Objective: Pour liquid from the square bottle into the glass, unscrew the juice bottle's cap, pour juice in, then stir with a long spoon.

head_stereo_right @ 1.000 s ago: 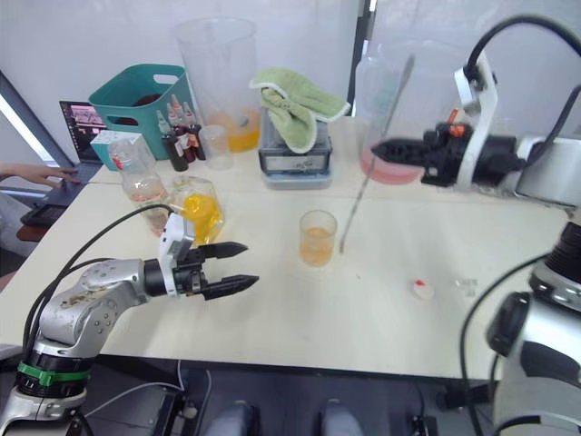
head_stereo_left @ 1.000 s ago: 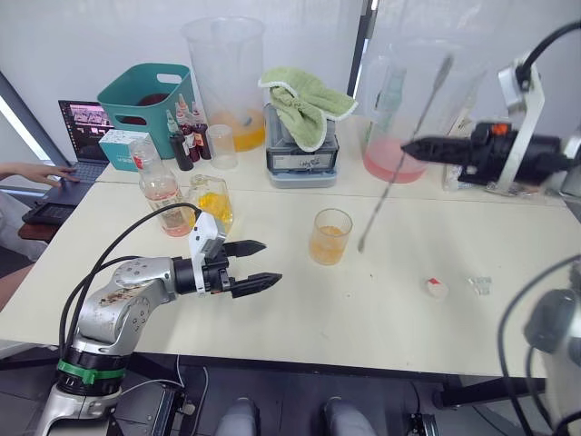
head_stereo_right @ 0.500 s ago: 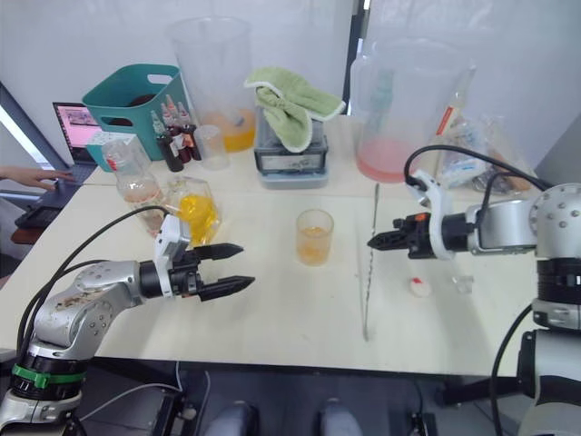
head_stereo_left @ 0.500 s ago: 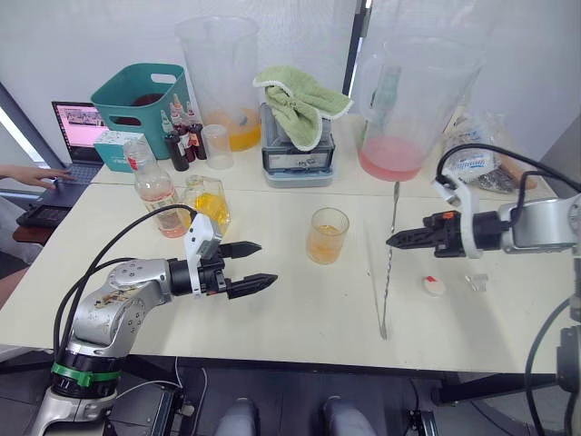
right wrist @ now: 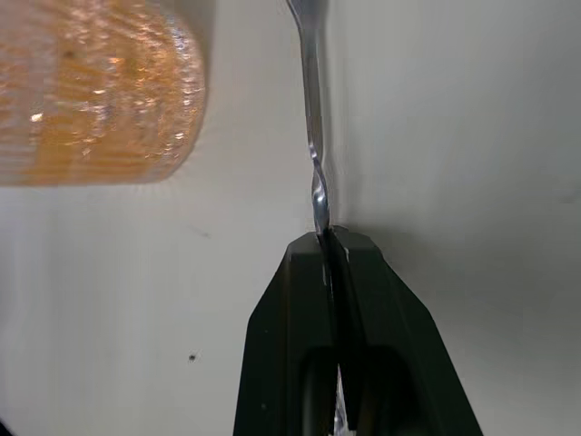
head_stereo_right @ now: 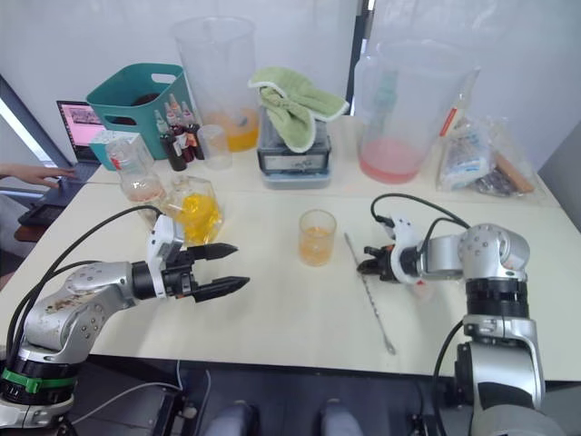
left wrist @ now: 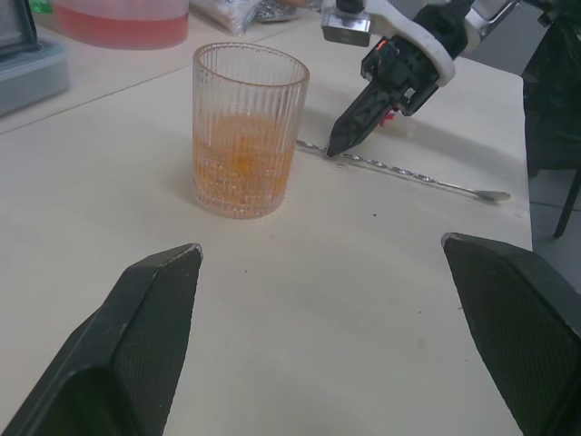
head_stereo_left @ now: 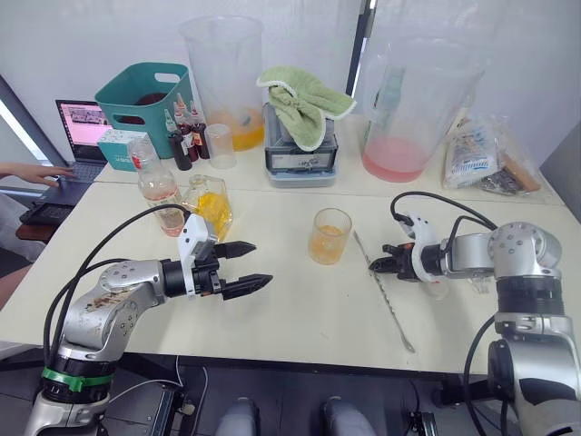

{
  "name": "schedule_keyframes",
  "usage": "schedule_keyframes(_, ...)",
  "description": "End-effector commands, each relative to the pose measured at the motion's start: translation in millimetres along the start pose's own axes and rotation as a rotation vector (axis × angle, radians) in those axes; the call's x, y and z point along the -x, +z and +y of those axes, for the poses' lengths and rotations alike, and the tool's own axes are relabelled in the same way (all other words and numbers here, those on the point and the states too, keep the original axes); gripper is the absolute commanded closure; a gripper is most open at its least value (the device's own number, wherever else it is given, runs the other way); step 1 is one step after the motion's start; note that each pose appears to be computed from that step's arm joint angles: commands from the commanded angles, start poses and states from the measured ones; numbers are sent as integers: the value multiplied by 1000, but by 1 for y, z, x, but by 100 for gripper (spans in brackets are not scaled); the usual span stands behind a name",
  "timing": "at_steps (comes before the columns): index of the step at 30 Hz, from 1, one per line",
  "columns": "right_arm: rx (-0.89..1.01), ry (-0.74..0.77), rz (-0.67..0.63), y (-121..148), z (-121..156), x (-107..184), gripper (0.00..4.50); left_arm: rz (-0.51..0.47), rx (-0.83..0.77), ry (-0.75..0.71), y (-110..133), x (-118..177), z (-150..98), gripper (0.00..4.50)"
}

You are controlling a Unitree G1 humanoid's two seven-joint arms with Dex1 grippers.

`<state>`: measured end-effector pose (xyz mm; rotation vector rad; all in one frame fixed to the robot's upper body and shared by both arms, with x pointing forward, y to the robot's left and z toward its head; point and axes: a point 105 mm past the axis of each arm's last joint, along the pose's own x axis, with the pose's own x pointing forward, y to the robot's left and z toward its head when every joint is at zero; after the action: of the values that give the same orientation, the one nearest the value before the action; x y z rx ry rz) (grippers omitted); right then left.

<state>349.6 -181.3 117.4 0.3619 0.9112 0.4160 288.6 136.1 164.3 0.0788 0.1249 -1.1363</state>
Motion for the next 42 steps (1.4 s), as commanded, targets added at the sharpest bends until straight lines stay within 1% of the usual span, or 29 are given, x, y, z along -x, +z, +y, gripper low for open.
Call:
schedule_keyframes(1, 29, -58, -71, 9, -10, 7, 450, -31, -39, -1, 13, 6, -3, 1)
schedule_keyframes(3, 71, -72, -92, 9, -12, 7, 384, -28, -38, 0, 12, 8, -4, 0)
schedule_keyframes(4, 84, -72, -100, 8, -12, 7, 358, -27, -38, 1, 12, 9, -4, 0)
schedule_keyframes(6, 145, -36, -135, 10, -5, 10, 284, -25, -37, 2, 11, 11, -4, 0)
schedule_keyframes(7, 191, -7, -157, 11, 1, 14, 255, -28, -37, 6, 11, 13, -5, 0)
schedule_keyframes(9, 245, 25, -178, 11, 8, 19, 163, -31, -38, 11, 11, 16, -5, 0)
schedule_keyframes(11, 362, 73, -249, 16, 22, 37, 119, -37, -50, 29, 12, 25, -4, 0)
schedule_keyframes(12, 429, 88, -291, 18, 28, 48, 76, -43, -55, 44, 13, 30, -3, 0)
schedule_keyframes(14, 528, 96, -383, 22, 34, 67, 11, -53, -65, 74, 14, 39, -1, 0)
schedule_keyframes(15, 590, 102, -450, 26, 38, 78, 3, -58, -72, 92, 15, 43, 1, 0)
schedule_keyframes(17, 639, 129, -529, 25, 41, 93, 3, -70, -80, 121, 15, 51, 3, 0)
schedule_keyframes(18, 644, 124, -566, 24, 38, 100, 3, -67, -79, 133, 13, 55, 4, 0)
schedule_keyframes(21, 653, 65, -620, 12, 22, 112, 3, -45, -68, 170, 4, 68, 8, 0)
schedule_keyframes(25, 620, 61, -633, -8, 10, 114, 3, -38, -64, 202, -4, 76, 11, 0)
schedule_keyframes(29, 580, 17, -663, -34, -13, 114, 3, -45, -51, 233, -16, 80, 13, 0)
schedule_keyframes(32, 555, -16, -687, -41, -25, 117, 3, -36, -56, 243, -22, 82, 13, 0)
schedule_keyframes(39, 569, -47, -664, -50, -35, 116, 3, -17, -69, 267, -29, 84, 13, 0)
schedule_keyframes(42, 571, -46, -691, -49, -39, 120, 3, 1, -67, 275, -34, 86, 13, 0)
